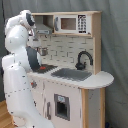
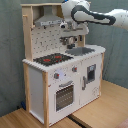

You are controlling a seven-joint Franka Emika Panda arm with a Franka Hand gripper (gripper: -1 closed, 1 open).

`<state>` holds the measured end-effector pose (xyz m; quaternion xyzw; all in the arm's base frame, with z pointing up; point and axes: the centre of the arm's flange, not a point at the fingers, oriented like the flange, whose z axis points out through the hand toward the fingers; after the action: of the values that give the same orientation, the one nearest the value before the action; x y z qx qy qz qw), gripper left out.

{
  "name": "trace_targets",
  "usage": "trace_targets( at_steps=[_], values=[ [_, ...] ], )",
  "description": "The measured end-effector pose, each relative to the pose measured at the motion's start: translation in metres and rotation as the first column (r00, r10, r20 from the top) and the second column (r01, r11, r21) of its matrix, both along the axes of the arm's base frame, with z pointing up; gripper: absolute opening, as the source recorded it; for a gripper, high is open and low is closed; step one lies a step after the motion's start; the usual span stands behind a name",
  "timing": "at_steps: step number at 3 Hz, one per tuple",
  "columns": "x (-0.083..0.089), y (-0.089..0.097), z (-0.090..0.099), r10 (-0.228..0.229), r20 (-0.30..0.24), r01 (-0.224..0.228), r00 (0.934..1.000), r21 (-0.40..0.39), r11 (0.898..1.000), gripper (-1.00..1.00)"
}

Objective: Play with the kitchen

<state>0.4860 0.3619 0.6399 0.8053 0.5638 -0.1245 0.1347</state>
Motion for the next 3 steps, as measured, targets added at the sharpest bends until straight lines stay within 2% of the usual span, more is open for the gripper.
trace_targets(
  at_steps=[2,3],
  values=[
    [-0.013,-0.020,-0.014,-0.080,-0.018,0.079,0.9967,-0.016,0.997,-1.00],
    [-0.020,-0.025,-0.021,-0.105,-0.013,0.105,0.9943,-0.021,0.994,-1.00]
  ],
)
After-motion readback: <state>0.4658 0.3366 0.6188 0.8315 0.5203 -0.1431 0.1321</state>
